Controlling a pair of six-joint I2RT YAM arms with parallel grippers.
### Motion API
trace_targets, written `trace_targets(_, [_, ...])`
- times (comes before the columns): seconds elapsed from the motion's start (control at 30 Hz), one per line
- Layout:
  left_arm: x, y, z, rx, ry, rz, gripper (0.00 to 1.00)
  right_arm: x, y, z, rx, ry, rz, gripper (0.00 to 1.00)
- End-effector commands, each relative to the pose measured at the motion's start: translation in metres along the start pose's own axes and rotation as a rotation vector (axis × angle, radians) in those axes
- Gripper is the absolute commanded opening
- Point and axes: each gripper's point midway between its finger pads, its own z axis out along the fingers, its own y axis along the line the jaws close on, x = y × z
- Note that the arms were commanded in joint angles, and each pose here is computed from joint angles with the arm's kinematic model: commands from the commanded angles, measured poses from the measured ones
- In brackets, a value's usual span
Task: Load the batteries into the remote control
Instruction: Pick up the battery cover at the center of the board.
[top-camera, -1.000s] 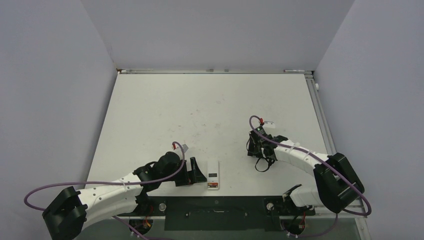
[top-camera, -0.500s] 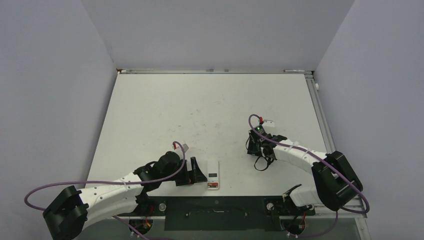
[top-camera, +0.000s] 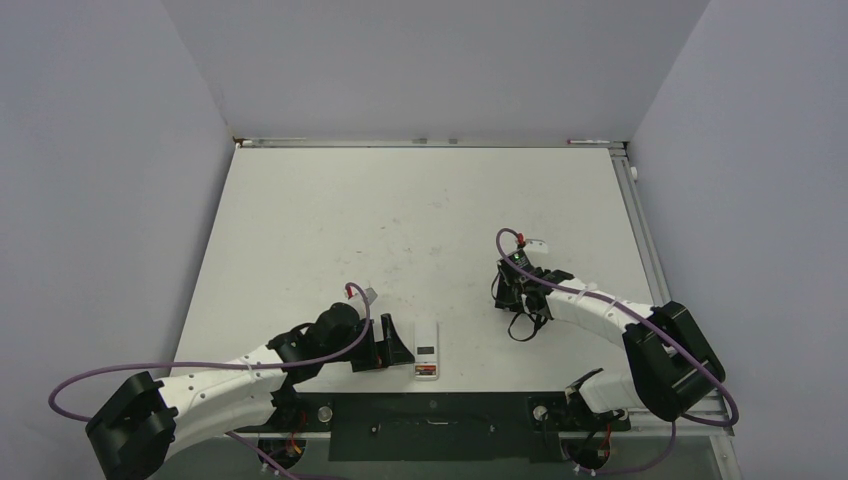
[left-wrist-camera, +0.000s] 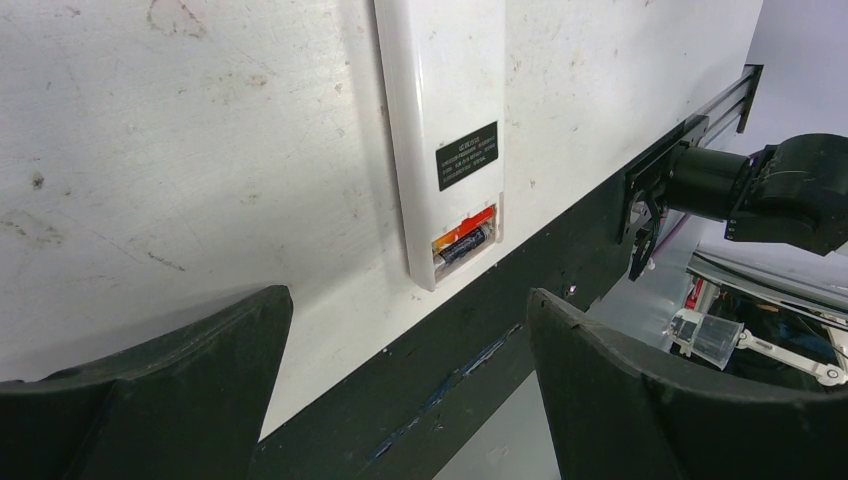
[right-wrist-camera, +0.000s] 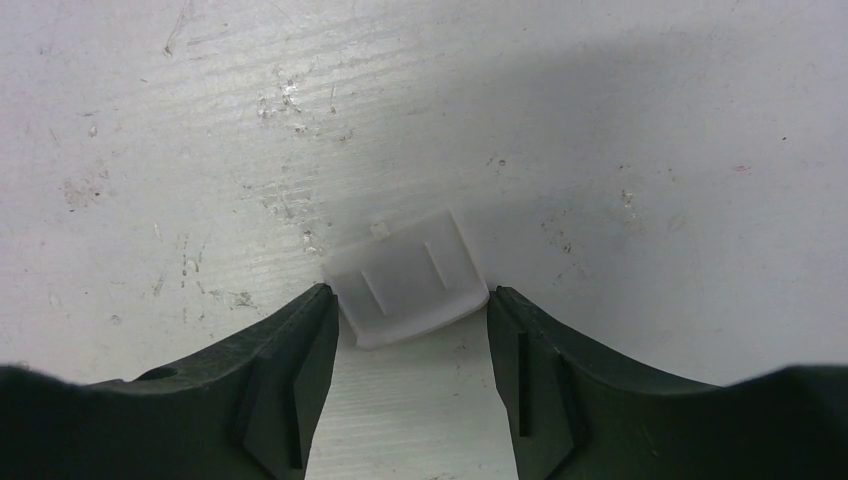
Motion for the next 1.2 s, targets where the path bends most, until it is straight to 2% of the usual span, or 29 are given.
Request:
trace_targets(0.0, [0.003,0.009,0.001,-0.022,0.006,0.008,0.86,0.01,0.002,0.0,-0.012,0.04,-0.027,0.54])
trace_targets(0.57, [0.002,0.009,0.0,-0.017,0.002,0.008,0.86,0.036,0.032,-0.015,-0.056,0.078,-0.133,0.54])
trace_targets(0.87, [0.003,0.01,-0.002,-0.016,0.0,0.007,0.86,0.033,0.036,-0.02,-0.079,0.088,-0.202,0.67])
trace_targets(1.17, [0.002,0.008,-0.001,-0.011,0.002,0.008,0.86,0.041,0.049,-0.013,-0.144,0.168,-0.321,0.68])
